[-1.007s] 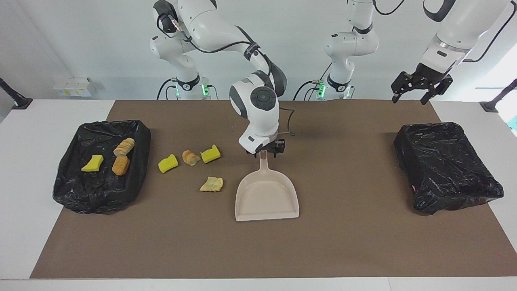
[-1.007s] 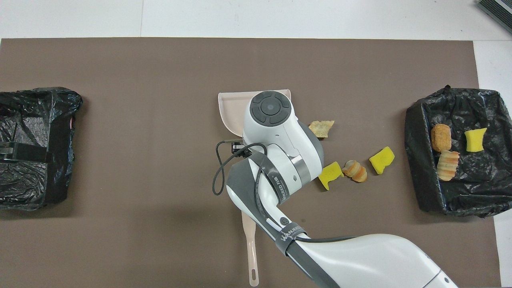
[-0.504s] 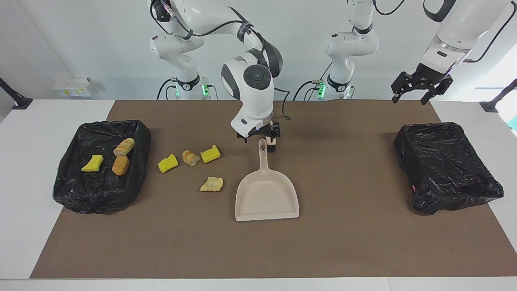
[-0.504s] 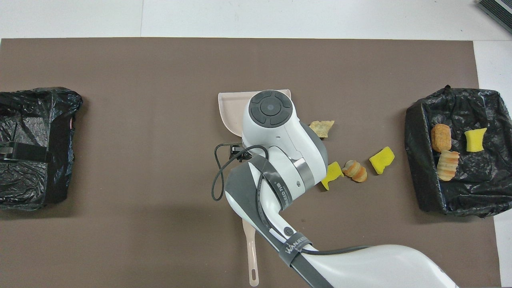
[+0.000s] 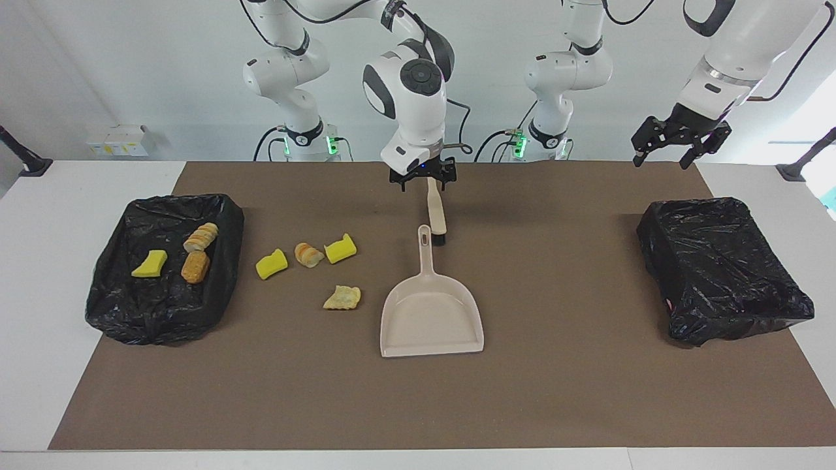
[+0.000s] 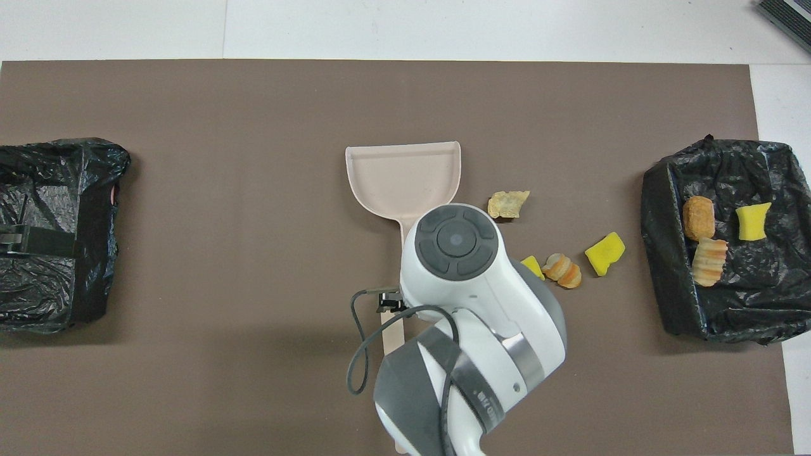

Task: Sweep and dump trash in bin
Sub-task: 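Lower the dustpan onto the table, open and withdraw the right gripper, then reach the left gripper to the dustpan while the right gripper reaches the brush, then grasp the dustpan with the left gripper while the right gripper grasps the brush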

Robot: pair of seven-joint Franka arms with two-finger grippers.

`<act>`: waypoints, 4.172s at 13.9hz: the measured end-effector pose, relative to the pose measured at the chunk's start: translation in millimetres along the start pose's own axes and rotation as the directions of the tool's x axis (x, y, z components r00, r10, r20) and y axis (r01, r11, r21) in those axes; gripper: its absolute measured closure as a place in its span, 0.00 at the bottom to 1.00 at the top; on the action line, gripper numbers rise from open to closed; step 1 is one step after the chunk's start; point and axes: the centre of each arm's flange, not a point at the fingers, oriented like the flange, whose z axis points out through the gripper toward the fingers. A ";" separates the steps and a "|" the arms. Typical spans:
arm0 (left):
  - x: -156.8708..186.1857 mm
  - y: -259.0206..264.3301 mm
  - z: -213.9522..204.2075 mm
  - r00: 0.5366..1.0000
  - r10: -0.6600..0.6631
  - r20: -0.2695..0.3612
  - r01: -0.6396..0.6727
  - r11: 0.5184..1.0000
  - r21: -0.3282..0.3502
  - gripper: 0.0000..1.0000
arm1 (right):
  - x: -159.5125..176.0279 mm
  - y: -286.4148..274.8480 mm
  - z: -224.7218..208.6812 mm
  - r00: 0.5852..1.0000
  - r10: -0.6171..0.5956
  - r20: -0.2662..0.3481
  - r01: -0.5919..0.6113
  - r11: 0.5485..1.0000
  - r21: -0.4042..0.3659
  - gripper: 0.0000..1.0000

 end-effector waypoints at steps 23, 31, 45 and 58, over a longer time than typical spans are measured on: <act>80.4 155.0 70.1 0.995 -0.043 -0.096 0.036 0.997 -0.069 0.00 | -88.2 -11.2 103.2 0.997 -0.004 0.080 0.008 0.999 -0.039 0.74; 90.6 182.1 75.2 0.993 -0.044 -0.111 0.032 0.994 -0.106 0.00 | -68.3 47.0 45.2 0.966 0.122 0.229 -0.091 0.986 -0.141 0.74; 85.4 376.6 191.7 0.999 0.003 -0.054 -0.010 0.991 -0.135 0.00 | 9.7 190.7 21.1 0.885 0.461 0.068 -0.419 0.850 -0.320 0.74; 59.5 425.7 269.4 0.998 0.059 0.019 -0.058 0.997 -0.058 0.14 | 52.6 334.3 25.5 0.926 0.361 0.113 -0.326 0.913 -0.245 0.74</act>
